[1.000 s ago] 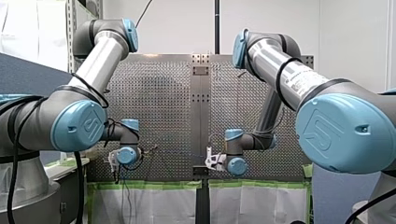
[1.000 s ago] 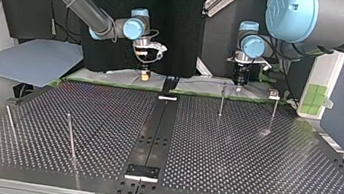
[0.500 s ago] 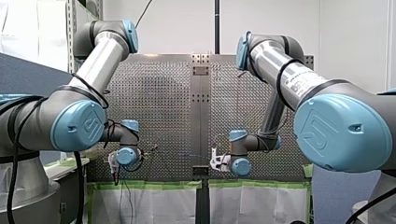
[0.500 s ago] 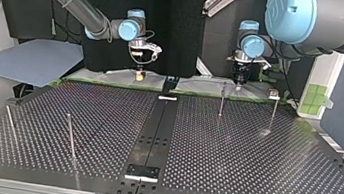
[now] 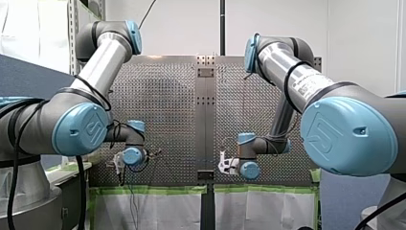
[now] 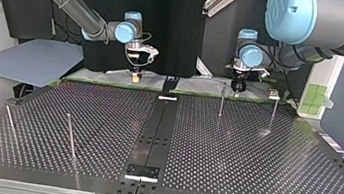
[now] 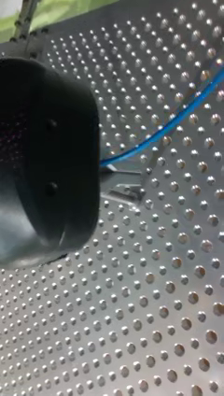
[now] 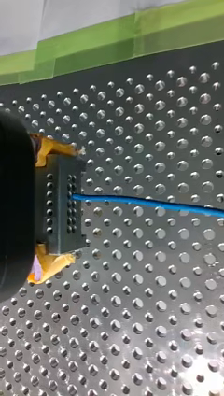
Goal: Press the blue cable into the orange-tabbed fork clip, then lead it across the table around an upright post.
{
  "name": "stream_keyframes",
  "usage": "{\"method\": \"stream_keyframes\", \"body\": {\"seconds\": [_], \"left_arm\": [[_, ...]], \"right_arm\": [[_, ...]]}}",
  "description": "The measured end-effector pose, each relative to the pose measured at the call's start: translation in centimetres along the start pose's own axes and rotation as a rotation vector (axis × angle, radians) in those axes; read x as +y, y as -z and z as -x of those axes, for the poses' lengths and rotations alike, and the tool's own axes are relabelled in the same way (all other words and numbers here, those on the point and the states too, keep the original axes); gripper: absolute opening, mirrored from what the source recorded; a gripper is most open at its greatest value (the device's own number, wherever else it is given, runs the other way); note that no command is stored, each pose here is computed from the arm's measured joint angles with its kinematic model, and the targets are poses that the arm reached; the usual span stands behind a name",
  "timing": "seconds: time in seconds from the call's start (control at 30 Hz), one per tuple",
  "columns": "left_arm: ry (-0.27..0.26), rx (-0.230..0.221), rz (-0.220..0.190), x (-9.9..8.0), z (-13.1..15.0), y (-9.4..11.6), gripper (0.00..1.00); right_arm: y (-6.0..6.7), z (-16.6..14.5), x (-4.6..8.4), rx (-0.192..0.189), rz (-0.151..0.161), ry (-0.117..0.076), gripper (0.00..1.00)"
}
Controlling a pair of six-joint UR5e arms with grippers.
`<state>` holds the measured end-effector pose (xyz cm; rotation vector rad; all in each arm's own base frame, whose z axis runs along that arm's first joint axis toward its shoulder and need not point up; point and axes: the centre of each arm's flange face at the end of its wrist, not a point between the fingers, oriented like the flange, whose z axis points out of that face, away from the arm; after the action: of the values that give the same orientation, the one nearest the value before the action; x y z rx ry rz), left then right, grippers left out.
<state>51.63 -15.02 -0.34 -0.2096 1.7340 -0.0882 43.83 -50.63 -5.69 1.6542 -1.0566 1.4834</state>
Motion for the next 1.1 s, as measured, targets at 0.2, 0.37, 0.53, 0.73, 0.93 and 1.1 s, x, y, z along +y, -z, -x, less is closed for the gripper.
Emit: {"method": "stream_keyframes", "body": {"seconds": [0.2, 0.37, 0.53, 0.73, 0.93, 1.1], "left_arm": [[0.002, 0.003, 0.007, 0.1, 0.7, -1.1, 0.00], [0.006, 0.002, 0.018, 0.6, 0.9, -1.4, 0.00], [0.008, -0.001, 0.028, 1.1, 1.1, -1.6, 0.16], [0.006, -0.036, 0.052, 1.6, 1.5, -2.0, 0.68], [0.003, -0.060, 0.048, 1.8, 1.8, -2.3, 0.89], [0.001, -0.054, 0.039, 1.9, 1.8, -2.3, 1.00]], "right_arm": [[-1.0, -0.8, 0.9, 0.003, 0.014, -0.001, 0.00], [-2.3, -1.8, 1.9, 0.003, 0.030, 0.000, 0.00], [-2.8, -2.2, 2.4, -0.001, 0.037, 0.000, 0.00], [-2.9, -2.2, 2.8, -0.003, 0.043, -0.001, 0.00], [-3.0, -2.2, 3.2, -0.004, 0.048, 0.002, 0.00], [-3.1, -2.3, 3.8, -0.003, 0.056, 0.003, 0.00]]}}
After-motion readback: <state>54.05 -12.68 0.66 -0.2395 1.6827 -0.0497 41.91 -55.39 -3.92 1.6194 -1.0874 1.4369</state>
